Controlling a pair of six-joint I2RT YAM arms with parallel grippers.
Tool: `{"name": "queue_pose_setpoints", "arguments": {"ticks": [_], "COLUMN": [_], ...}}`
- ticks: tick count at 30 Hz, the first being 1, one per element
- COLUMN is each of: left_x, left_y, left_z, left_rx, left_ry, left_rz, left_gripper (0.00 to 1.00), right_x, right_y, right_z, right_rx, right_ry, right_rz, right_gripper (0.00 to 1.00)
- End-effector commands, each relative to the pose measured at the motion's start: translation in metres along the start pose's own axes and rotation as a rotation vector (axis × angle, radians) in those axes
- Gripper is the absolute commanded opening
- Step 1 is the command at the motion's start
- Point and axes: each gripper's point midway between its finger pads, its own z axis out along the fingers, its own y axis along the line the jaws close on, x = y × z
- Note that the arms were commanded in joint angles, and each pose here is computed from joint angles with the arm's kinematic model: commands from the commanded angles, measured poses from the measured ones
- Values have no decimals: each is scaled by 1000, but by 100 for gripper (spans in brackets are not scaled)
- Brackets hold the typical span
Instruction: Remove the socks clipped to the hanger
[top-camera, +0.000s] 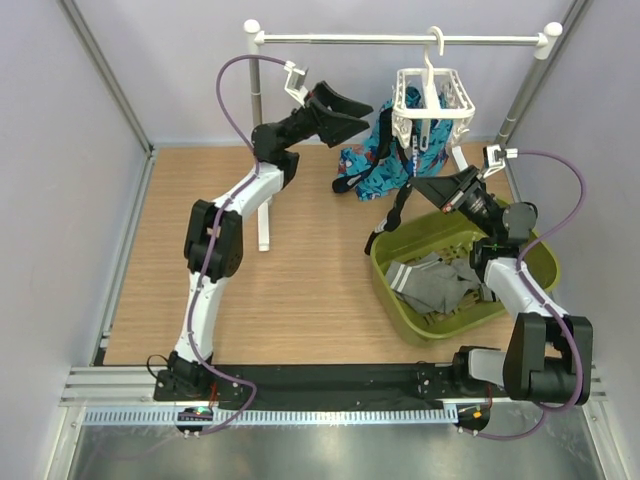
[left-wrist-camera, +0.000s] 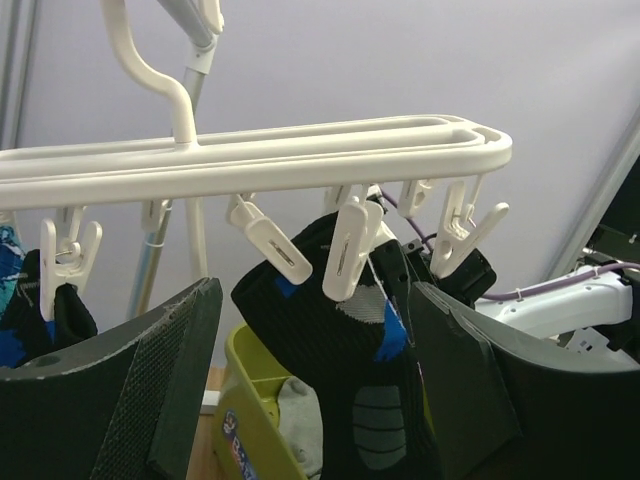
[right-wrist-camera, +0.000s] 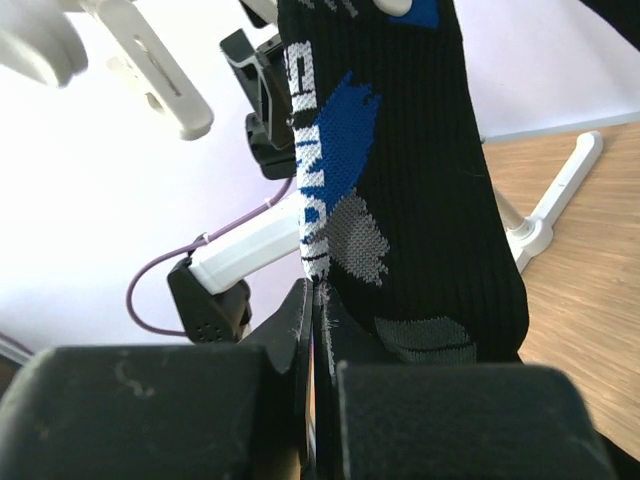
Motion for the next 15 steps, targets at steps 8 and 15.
{"name": "queue_pose_setpoints", "arguments": {"ticks": [8, 15], "left_x": [12, 21], "left_y": [7, 22], "left_z": [7, 9], "left_rx": [68, 62], "left_ry": [-52, -82], "left_rz": [-107, -146], "left_gripper": [78, 69], "right_x": [-4, 0], "right_y": [23, 24], "right_z": [8, 10], "right_rx": [-103, -129], "right_ry": [46, 70], "right_rz": [-33, -12], "right_gripper": [1, 1]}}
